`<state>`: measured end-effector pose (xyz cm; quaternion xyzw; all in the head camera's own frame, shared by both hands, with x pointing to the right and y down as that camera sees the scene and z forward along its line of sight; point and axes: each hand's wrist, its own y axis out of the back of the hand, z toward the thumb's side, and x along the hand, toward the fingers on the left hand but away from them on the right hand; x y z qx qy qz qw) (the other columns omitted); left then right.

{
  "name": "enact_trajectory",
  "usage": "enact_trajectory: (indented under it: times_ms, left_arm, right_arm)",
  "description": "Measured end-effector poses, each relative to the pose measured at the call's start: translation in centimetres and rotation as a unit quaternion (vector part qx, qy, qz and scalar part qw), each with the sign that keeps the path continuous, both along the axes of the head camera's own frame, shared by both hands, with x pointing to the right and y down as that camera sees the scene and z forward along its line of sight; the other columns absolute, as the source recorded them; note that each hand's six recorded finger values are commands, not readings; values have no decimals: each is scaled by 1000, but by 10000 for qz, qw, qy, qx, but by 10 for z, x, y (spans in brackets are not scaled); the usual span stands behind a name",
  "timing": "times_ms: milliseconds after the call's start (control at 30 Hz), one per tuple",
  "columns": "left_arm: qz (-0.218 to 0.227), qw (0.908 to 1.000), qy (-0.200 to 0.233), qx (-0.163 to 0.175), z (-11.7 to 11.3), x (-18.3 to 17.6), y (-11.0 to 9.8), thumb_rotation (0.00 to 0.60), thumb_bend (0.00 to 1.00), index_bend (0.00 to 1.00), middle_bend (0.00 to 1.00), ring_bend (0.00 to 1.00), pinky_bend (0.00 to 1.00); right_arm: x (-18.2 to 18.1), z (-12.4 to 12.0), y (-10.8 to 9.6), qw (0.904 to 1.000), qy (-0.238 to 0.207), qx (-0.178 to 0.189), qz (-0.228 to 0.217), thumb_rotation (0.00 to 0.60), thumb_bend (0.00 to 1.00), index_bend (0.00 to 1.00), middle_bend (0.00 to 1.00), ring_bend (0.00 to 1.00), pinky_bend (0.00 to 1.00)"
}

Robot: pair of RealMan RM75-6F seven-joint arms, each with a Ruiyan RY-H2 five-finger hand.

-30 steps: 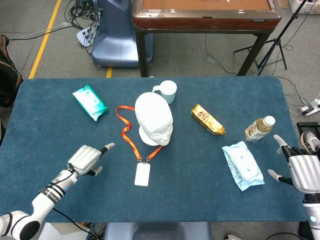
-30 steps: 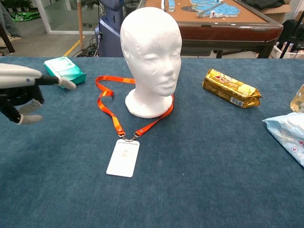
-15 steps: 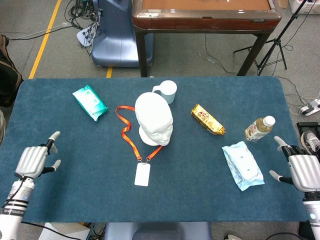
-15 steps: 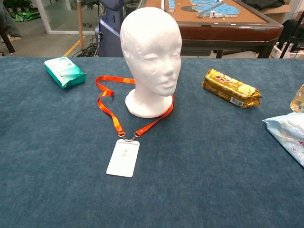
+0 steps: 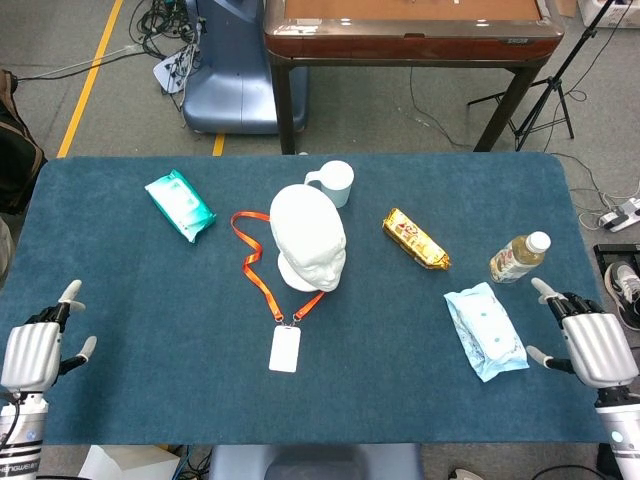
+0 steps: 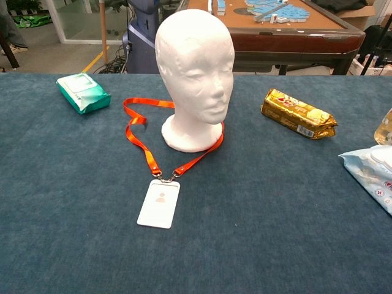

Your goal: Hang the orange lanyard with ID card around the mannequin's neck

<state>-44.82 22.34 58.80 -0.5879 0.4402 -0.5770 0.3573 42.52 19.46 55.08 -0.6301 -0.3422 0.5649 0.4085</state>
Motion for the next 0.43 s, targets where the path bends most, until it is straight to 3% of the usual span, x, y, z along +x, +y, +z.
enact_trajectory:
  times_ms: [433]
  left_arm:
    - [268,9994,-220,38,-11,11,1,600,255,91,346,353,423]
  right_arm:
    - [-3,7,8,9996,-145,122,-191,600,0,134,337,275,370]
